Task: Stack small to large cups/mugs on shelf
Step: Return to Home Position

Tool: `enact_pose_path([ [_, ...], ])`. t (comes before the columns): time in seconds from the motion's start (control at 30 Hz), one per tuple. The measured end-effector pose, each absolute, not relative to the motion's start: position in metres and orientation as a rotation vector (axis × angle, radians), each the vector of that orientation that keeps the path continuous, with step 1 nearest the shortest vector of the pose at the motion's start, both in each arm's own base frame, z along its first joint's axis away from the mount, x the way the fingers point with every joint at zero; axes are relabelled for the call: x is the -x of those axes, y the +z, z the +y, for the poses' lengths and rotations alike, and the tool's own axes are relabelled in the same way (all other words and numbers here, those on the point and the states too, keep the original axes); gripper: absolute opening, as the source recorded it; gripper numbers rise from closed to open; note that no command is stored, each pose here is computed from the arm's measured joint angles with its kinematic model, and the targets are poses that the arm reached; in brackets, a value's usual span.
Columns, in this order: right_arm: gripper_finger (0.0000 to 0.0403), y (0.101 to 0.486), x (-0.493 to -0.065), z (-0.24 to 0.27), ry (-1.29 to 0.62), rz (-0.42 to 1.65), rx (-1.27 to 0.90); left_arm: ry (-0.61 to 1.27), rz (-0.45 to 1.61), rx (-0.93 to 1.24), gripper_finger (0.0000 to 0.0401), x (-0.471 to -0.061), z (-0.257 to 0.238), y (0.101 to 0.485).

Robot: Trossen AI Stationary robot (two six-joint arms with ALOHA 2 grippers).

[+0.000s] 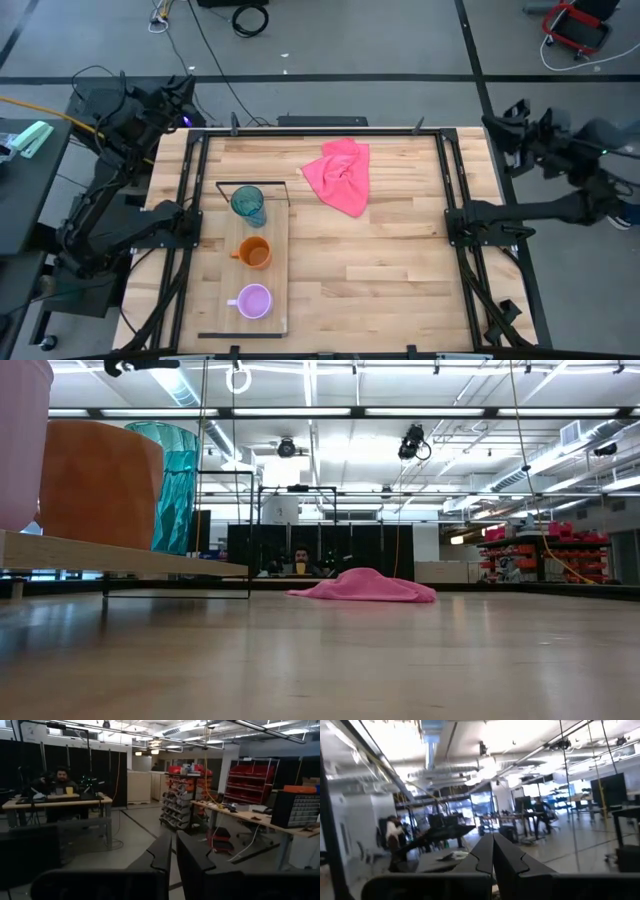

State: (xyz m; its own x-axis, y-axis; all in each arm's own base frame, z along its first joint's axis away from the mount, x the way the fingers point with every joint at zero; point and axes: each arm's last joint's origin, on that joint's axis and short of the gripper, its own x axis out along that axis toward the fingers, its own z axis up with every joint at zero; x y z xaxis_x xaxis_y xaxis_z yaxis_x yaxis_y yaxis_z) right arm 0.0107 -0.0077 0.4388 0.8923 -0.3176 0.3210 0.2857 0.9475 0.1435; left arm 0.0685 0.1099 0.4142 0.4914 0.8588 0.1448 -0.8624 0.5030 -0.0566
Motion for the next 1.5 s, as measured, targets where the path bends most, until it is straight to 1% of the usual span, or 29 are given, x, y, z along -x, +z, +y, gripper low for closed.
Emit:
enact_pose_path([
  [0.13,0.0016,0.405,-0.012,-0.008,-0.301,-0.385,-0.154,1.042,-0.153,-0.022,0.0029,-0.069,0.11,0.413],
  [0.23,0.0016,0.378,-0.024,-0.009,-0.295,-0.408,-0.195,1.044,-0.121,-0.04,0.0024,-0.067,0.108,0.412],
  [0.27,0.0016,0.37,-0.028,-0.01,-0.292,-0.42,-0.201,1.066,-0.121,-0.039,0.0023,-0.065,0.106,0.412],
  [0.37,0.0016,0.353,-0.04,-0.011,-0.289,-0.437,-0.212,1.25,-0.142,0.007,0.0025,-0.051,0.095,0.41],
  [0.43,0.0016,0.346,-0.044,-0.011,-0.292,-0.427,-0.209,1.295,-0.188,-0.001,0.0029,-0.041,0.083,0.413],
  [0.53,0.0016,0.342,-0.047,-0.013,-0.353,-0.417,-0.218,1.289,-0.209,-0.017,0.0034,-0.03,0.064,0.414],
  [0.67,0.0016,0.341,-0.046,-0.015,-0.414,-0.42,-0.229,1.284,-0.216,-0.007,0.0036,-0.017,0.043,0.401],
  [0.8,0.0016,0.34,-0.047,-0.015,-0.407,-0.402,-0.238,1.279,-0.294,-0.014,0.003,-0.007,0.026,0.389],
  [0.9,0.0016,0.341,-0.042,-0.013,-0.355,-0.42,-0.219,1.274,-0.298,-0.008,0.0025,-0.004,0.021,0.376],
  [1.03,0.0016,0.344,-0.026,-0.01,-0.312,-0.487,-0.213,1.291,-0.346,-0.001,0.0024,0.002,0.013,0.363],
  [1.2,0.0016,0.342,-0.004,-0.008,-0.303,-0.558,-0.207,1.312,-0.397,-0.015,0.0033,0.011,-0.001,0.352],
  [1.33,0.0016,0.342,-0.006,-0.008,-0.309,-0.534,-0.194,1.341,-0.381,0.023,0.0036,0.017,-0.009,0.343],
  [1.4,0.0016,0.34,-0.006,-0.008,-0.316,-0.522,-0.198,1.355,-0.307,0.062,0.0034,0.017,-0.008,0.336],
  [1.5,0.0016,0.333,-0.012,-0.009,-0.319,-0.504,-0.225,1.358,-0.299,0.086,0.0028,0.015,-0.005,0.331],
])
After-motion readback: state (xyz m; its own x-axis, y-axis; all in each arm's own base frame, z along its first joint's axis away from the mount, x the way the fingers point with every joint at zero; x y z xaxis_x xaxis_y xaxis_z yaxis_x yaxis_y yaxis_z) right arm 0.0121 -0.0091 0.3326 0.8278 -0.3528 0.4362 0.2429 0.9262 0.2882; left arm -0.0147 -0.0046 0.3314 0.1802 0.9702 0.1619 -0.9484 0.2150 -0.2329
